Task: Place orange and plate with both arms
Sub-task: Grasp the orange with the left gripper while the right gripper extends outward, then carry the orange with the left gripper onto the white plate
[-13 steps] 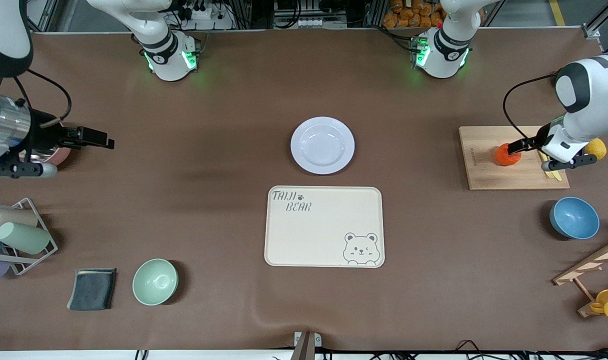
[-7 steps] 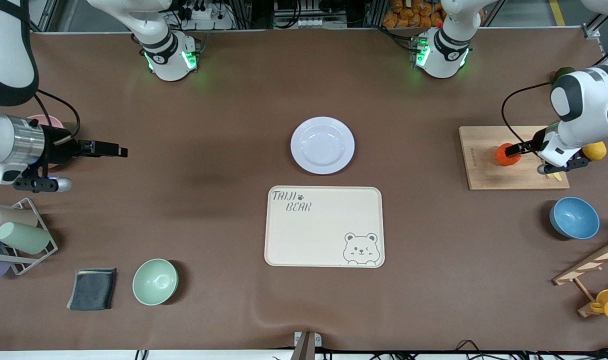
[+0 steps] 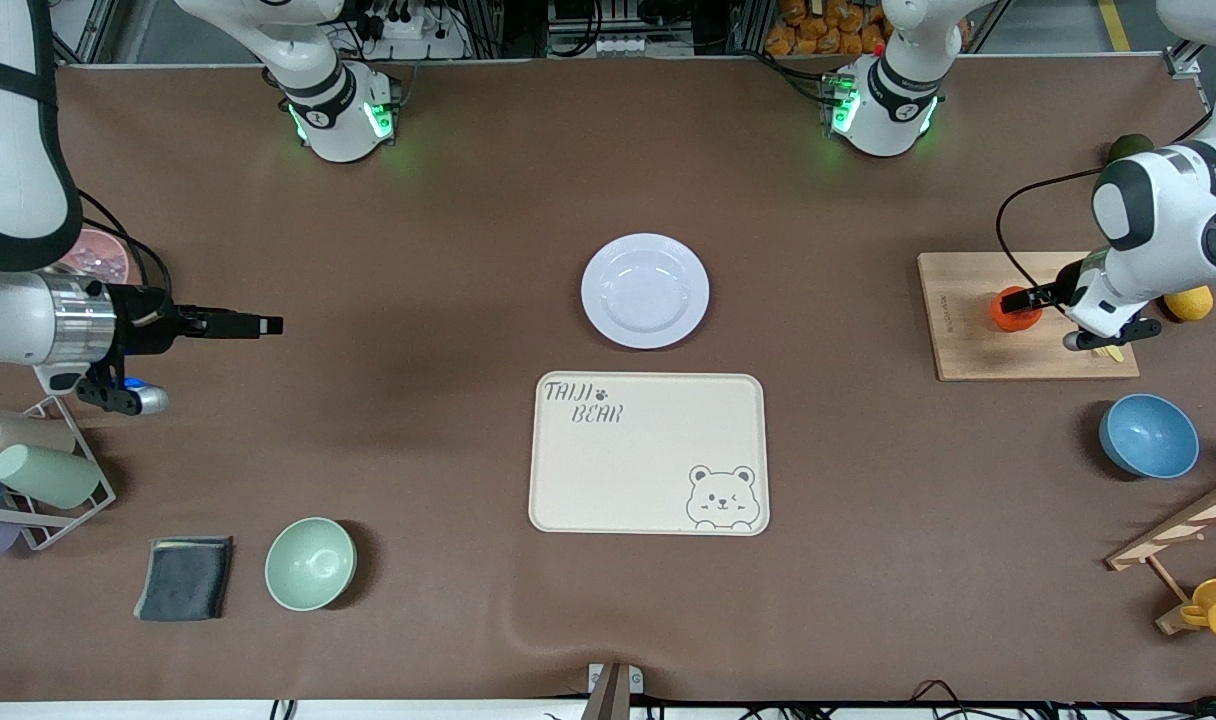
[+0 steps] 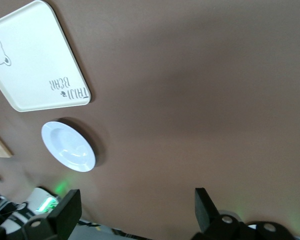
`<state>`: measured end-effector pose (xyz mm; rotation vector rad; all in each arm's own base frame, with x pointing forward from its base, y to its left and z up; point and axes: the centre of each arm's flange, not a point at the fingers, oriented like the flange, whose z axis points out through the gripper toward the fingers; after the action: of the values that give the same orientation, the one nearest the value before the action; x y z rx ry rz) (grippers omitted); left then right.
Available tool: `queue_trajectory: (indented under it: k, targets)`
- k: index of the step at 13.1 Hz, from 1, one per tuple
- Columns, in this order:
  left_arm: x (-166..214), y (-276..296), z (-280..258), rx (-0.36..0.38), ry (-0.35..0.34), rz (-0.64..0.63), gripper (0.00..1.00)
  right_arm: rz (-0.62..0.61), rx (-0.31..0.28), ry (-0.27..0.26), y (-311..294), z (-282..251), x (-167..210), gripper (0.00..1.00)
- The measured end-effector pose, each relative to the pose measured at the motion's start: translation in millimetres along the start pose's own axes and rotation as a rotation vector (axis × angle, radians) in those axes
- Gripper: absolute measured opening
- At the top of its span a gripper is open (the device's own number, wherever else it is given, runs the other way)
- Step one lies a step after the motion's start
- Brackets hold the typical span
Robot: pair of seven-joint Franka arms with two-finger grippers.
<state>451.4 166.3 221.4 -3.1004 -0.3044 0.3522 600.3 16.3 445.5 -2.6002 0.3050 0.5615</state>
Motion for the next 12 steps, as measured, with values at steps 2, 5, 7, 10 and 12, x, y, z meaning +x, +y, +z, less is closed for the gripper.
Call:
queue_trajectory:
  k: [2, 5, 7, 10, 12]
  targets:
    - [3, 1, 11, -0.005, 0.000, 0.002, 1.00, 0.030, 0.037, -0.025, 1, 10, 6, 1.00]
    - [4, 2, 20, -0.010, -0.010, 0.003, 0.91, 0.064, 0.103, -0.063, 9, 25, 17, 1.00]
    - [5, 2, 19, -0.010, -0.006, 0.004, 0.74, 0.085, 0.165, -0.091, 14, 36, 27, 1.00]
    - [14, 18, 7, -0.007, 0.019, 0.039, 0.73, 0.106, 0.229, -0.113, 16, 51, 37, 1.00]
    - [22, 61, -19, -0.008, 0.042, 0.081, 0.73, 0.122, 0.265, -0.111, 16, 62, 44, 1.00]
